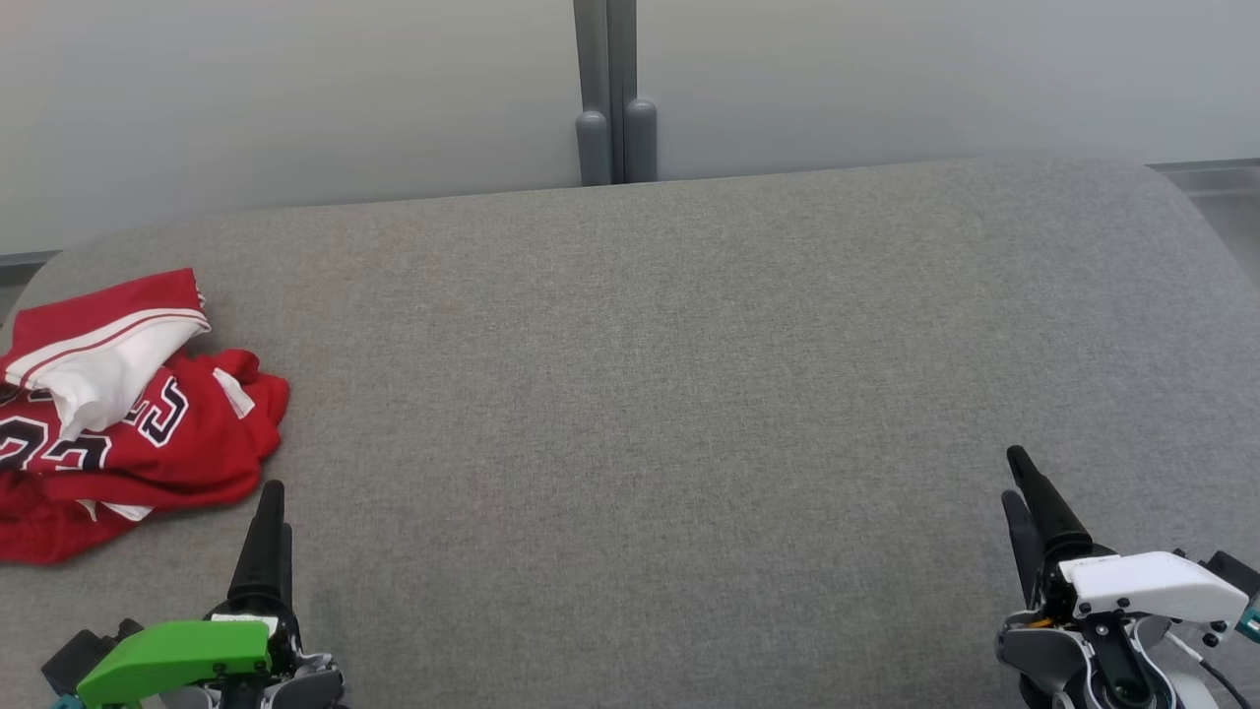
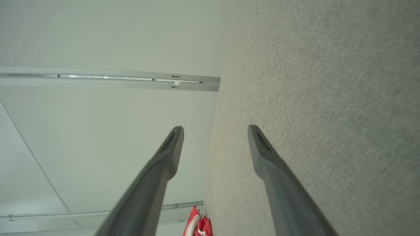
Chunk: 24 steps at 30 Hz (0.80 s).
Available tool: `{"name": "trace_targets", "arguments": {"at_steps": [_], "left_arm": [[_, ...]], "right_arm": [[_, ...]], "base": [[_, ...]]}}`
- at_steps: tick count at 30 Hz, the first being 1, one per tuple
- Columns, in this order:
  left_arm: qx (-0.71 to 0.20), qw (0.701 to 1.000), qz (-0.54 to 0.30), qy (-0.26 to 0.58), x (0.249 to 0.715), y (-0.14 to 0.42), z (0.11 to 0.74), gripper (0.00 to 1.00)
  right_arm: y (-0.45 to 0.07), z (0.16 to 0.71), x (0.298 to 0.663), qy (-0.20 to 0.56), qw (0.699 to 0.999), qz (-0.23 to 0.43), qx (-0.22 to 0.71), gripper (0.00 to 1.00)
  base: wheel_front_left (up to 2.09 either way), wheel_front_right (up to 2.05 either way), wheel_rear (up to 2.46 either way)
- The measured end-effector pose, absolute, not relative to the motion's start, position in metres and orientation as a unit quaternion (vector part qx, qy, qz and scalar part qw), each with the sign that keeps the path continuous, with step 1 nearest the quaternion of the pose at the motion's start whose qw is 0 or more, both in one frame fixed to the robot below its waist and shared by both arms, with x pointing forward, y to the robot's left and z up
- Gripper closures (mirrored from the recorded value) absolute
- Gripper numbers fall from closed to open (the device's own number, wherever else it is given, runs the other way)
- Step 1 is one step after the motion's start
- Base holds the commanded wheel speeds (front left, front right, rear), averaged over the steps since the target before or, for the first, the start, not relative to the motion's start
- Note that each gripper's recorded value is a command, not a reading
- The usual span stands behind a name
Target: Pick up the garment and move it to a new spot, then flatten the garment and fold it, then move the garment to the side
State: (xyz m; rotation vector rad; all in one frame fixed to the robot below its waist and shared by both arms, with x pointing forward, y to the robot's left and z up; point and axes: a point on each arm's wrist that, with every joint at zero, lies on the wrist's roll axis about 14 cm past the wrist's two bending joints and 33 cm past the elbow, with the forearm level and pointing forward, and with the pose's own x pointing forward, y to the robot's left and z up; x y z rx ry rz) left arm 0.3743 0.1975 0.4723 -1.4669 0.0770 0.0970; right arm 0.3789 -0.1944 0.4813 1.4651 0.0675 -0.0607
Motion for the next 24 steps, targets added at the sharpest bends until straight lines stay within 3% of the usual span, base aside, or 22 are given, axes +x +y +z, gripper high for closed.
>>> {"name": "trace_targets", "arguments": {"at_steps": [10,24], "left_arm": [[-0.57,0.819,0.049,0.047,0.3746,0.1966,0.4691,0.0],[-0.456,0.887,0.043,0.053,0.3752,0.1922,0.4686,0.0]], "right_arm": [[-0.1957,0.4833,0.3798,0.032,0.818,-0.025,0.574,0.0],[-0.1908,0.485,0.3804,0.032,0.886,-0.014,0.463,0.0]], "base": [[0.0,0.0,0.0],[0.0,0.0,0.0]]}}
